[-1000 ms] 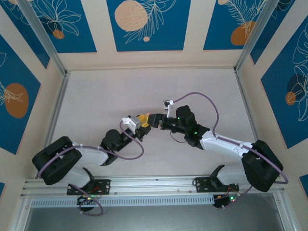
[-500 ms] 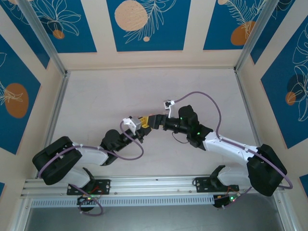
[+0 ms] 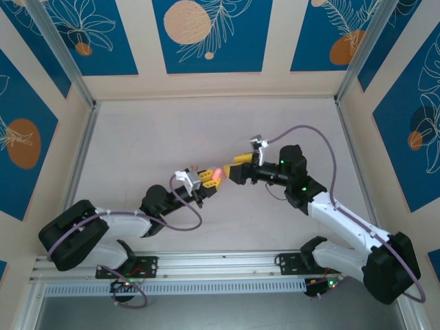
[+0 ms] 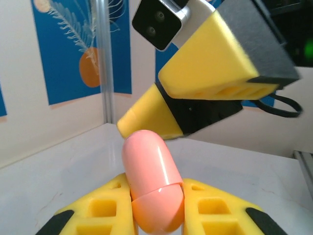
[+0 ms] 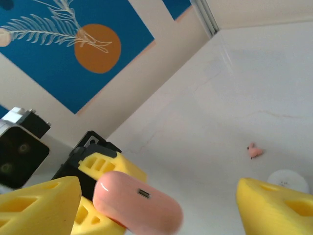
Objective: Insert the wireless bluetooth earbuds into the charging case
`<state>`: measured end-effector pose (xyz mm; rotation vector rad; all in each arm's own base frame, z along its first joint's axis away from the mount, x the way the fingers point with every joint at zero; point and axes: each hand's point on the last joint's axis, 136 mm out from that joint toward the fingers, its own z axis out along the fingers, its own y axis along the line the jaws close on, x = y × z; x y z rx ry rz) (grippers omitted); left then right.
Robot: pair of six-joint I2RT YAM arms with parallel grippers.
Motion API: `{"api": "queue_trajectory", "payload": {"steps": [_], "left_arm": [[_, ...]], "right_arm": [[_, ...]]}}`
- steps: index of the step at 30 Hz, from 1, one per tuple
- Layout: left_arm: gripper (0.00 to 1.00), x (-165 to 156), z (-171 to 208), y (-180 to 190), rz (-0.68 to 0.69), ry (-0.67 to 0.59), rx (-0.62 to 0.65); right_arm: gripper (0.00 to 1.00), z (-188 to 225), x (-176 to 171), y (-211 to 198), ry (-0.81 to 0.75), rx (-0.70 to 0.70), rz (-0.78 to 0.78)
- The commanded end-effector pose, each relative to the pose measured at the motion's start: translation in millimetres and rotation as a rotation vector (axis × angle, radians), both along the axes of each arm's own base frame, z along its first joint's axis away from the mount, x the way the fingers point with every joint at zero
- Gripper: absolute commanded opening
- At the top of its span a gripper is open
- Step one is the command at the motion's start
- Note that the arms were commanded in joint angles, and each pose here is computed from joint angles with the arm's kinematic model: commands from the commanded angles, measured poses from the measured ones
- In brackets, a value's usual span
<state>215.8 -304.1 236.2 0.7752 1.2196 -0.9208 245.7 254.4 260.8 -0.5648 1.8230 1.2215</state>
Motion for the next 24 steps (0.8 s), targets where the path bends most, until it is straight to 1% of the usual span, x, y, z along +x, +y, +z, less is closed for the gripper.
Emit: {"api": "queue_trajectory", "payload": {"steps": [1,2,6,9,12,15,17,20,24], "left_arm": [[0.08,-19.3,6.6,-2.5,-0.103,-0.055,0.023],[0.08,-23.5,7.3,-4.0,-0.128,-0.06,0.031],[0.08,-36.1,10.0,-8.9,-0.208,-0.069,0.057],[0.08,-41.3,8.9,-12.0,-0.247,-0.061,0.086],[0.08,-45.0,4.6,-14.5,-0.276,-0.053,0.129],[0.08,-46.7,-4.3,-16.8,-0.295,-0.039,0.207],[0.08,-47.2,-14.3,-16.8,-0.305,-0.024,0.289],[0.08,-49.5,-25.2,-14.7,-0.321,-0.008,0.401],[0.08,-54.7,-30.7,-11.8,-0.348,0.001,0.472]], "right_arm": [[0.75,7.1,-30.1,-11.0,-0.208,-0.067,0.173],[0.73,8.8,-36.3,-14.0,-0.259,-0.082,0.208],[0.71,5.0,-63.3,-16.7,-0.433,-0.147,0.358],[0.69,-2.0,-79.1,-16.5,-0.508,-0.18,0.454],[0.69,-7.2,-82.0,-16.2,-0.543,-0.235,0.482],[0.68,-15.7,-81.8,-15.7,-0.562,-0.334,0.505],[0.67,-23.1,-79.3,-15.4,-0.578,-0.416,0.516],[0.65,-28.5,-78.4,-13.1,-0.621,-0.502,0.541],[0.63,-34.2,-79.6,-5.0,-0.696,-0.547,0.598]]}}
